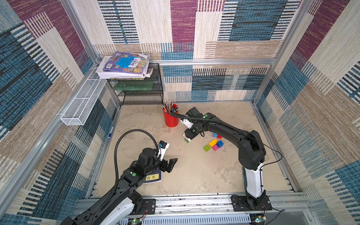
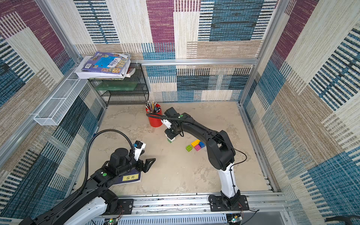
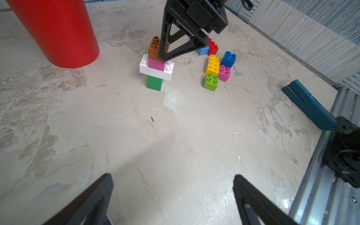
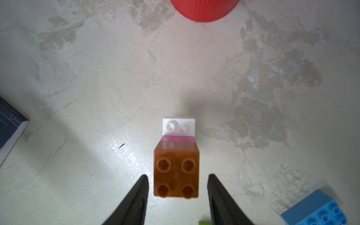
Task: Assemble the letter f with lego
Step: Adjust the lego brick at the center of the board.
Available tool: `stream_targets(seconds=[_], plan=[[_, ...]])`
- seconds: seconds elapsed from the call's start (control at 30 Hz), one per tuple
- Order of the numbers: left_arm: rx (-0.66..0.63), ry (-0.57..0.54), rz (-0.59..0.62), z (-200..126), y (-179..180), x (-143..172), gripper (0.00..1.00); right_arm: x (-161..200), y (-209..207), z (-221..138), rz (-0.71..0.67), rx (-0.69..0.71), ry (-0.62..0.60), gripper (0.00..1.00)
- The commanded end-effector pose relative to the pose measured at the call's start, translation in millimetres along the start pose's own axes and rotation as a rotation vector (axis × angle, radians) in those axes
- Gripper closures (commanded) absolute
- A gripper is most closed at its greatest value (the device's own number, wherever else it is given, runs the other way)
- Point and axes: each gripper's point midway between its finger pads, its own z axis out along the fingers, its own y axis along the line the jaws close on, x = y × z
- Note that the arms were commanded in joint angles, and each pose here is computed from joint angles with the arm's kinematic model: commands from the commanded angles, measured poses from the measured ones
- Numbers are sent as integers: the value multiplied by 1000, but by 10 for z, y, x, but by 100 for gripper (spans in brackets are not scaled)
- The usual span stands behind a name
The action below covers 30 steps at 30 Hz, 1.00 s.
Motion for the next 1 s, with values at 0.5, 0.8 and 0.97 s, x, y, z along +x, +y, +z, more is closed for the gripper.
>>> stream_targets(seconds=[0.5,0.8,0.97], plan=[[8,-16,15,-8,-17,-46,1,380,-623,-431,218,150,-54,44],[6,-16,14,-2,-13,-47,1,885,-1385,-404,440,285,-20,42],[4,-11,13,6,-7,-45,1,930,-1613,-277,484,294,-16,42]])
